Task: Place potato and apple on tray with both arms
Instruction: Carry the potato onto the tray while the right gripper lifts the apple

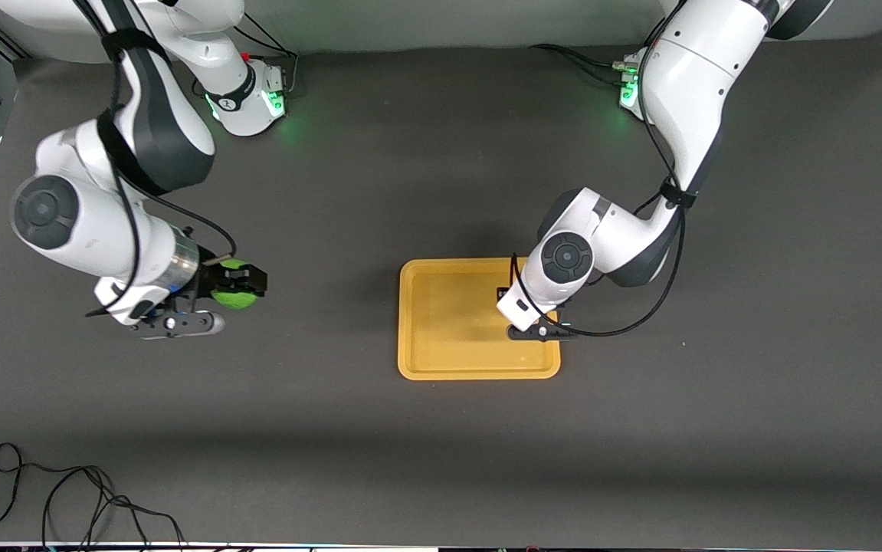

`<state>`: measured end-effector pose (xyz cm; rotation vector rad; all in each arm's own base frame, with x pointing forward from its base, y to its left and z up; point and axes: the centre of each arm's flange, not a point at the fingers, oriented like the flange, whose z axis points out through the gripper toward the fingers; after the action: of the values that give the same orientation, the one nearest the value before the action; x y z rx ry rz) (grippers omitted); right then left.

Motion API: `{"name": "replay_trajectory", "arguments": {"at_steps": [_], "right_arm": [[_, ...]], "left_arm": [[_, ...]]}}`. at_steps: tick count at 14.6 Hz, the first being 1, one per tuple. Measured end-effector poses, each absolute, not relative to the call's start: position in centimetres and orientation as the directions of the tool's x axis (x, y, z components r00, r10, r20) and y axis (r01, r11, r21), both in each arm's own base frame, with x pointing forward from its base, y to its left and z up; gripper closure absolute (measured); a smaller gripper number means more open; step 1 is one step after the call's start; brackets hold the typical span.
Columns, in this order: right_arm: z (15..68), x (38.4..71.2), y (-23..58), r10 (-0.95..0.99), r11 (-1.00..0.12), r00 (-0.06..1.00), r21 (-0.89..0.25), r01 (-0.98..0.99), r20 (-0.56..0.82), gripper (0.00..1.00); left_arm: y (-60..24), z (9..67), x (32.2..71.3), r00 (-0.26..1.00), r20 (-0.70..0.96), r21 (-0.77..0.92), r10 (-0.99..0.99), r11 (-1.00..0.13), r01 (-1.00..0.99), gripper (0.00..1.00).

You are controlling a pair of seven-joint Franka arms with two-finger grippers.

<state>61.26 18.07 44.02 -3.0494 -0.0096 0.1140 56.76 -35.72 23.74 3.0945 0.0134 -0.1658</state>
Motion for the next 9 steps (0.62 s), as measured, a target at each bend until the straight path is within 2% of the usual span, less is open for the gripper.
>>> {"name": "replay_trajectory", "arguments": {"at_steps": [2, 6, 9], "right_arm": [[41.6, 61.6, 20.9, -0.037, -0.993, 0.997, -0.111, -0.044, -0.068, 0.25], [37.1, 60.2, 30.7, -0.153, -0.974, 0.987, -0.164, -0.159, -0.048, 0.25], [34.1, 59.8, 36.5, -0.228, -0.956, 0.973, -0.181, -0.231, -0.037, 0.25]], "left_arm": [[-35.6, 23.6, 56.8, 0.995, -0.104, 0.034, 0.003, -0.999, 0.006, 0.38], [-35.4, 23.6, 57.0, 0.996, -0.094, 0.023, -0.005, -1.000, -0.003, 0.01], [-34.9, 25.5, 58.1, 0.998, -0.067, 0.030, 0.007, -1.000, 0.009, 0.00]]}}
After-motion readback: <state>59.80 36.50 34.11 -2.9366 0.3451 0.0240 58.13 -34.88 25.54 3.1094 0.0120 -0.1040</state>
